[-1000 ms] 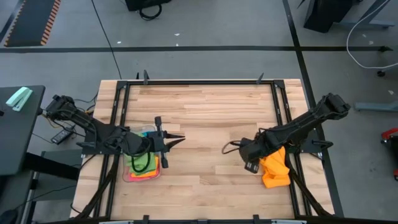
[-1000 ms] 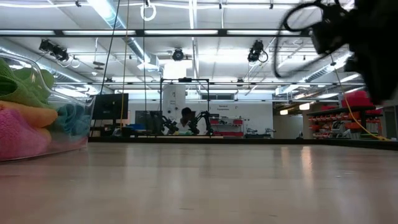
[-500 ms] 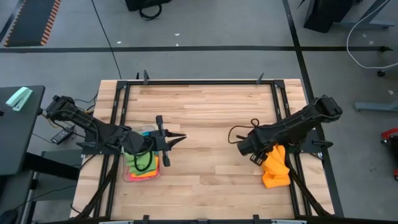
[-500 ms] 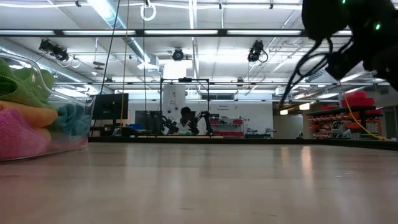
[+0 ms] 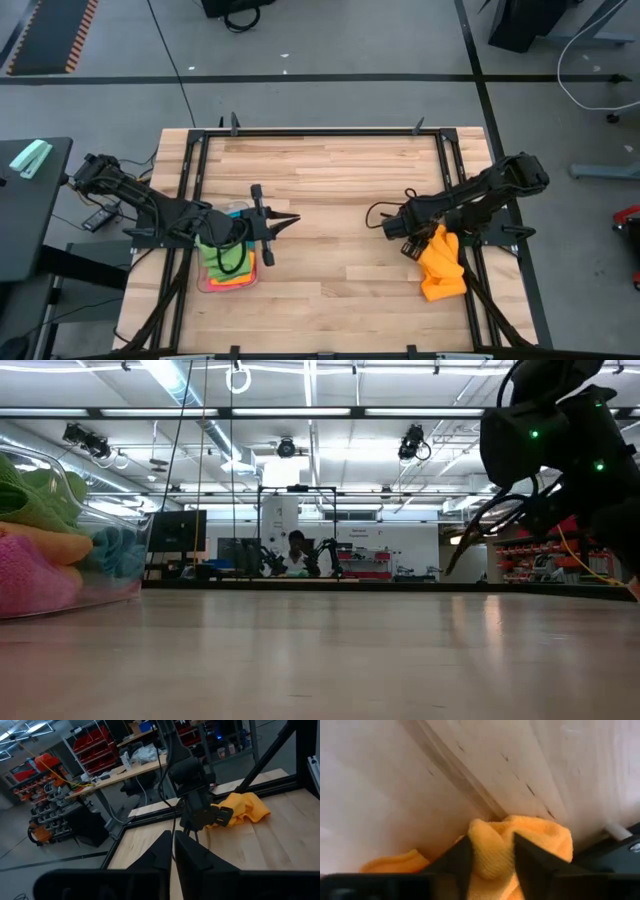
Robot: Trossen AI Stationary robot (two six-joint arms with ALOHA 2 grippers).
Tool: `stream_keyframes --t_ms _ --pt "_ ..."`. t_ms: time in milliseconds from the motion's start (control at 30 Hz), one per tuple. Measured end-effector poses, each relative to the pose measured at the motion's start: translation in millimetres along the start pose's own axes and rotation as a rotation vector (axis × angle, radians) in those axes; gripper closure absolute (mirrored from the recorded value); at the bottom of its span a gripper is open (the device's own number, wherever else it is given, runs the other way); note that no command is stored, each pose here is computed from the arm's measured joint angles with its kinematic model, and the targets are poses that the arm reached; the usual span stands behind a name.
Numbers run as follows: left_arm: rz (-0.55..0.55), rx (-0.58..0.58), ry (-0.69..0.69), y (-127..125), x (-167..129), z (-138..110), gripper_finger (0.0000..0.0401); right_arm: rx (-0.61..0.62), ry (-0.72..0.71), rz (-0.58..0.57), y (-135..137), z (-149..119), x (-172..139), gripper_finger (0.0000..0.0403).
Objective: Fold microfiber towels
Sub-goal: Fold the yellow microfiber cloth
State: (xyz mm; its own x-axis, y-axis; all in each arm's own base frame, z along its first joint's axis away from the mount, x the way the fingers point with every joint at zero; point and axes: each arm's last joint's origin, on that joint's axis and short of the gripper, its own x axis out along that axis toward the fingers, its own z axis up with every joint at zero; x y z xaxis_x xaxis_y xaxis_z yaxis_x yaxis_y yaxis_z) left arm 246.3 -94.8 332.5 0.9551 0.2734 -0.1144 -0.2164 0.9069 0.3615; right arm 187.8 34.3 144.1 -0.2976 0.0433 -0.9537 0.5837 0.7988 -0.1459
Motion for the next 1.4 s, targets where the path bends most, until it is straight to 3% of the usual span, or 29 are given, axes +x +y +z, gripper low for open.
stream_keyframes --t_ms 167,333,567,733,933,1100,1200,1400 --pt "0.0 0.0 0.0 0 0 0 0.0363 -0.056 0.0 0.06 3 6 -12 0.0384" --pt "0.0 0.0 0.001 0 0 0 0.0367 -0.136 -0.178 0.127 22 18 -57 0.039" --pt "-0.005 0.015 0.017 -1 0 -2 0.0378 -0.315 -0.51 0.222 38 15 -159 0.0391" --pt "-0.011 0.035 0.038 -1 0 -4 0.0371 -0.344 -0.786 0.223 31 -13 -231 0.039" --pt "-0.013 0.04 0.044 -2 0 -5 0.0369 -0.385 -1.197 0.163 8 -69 -294 0.0389" --pt "-0.03 0.087 0.095 -3 -1 -11 0.0378 -0.334 -1.405 0.257 -16 -109 -319 0.0389" --pt "-0.03 0.091 0.1 -3 -1 -12 0.0382 -0.296 -1.405 0.323 -23 -119 -319 0.0388" --pt "-0.032 0.095 0.104 -3 -1 -12 0.0378 -0.284 -1.339 0.279 -17 -116 -306 0.0388"
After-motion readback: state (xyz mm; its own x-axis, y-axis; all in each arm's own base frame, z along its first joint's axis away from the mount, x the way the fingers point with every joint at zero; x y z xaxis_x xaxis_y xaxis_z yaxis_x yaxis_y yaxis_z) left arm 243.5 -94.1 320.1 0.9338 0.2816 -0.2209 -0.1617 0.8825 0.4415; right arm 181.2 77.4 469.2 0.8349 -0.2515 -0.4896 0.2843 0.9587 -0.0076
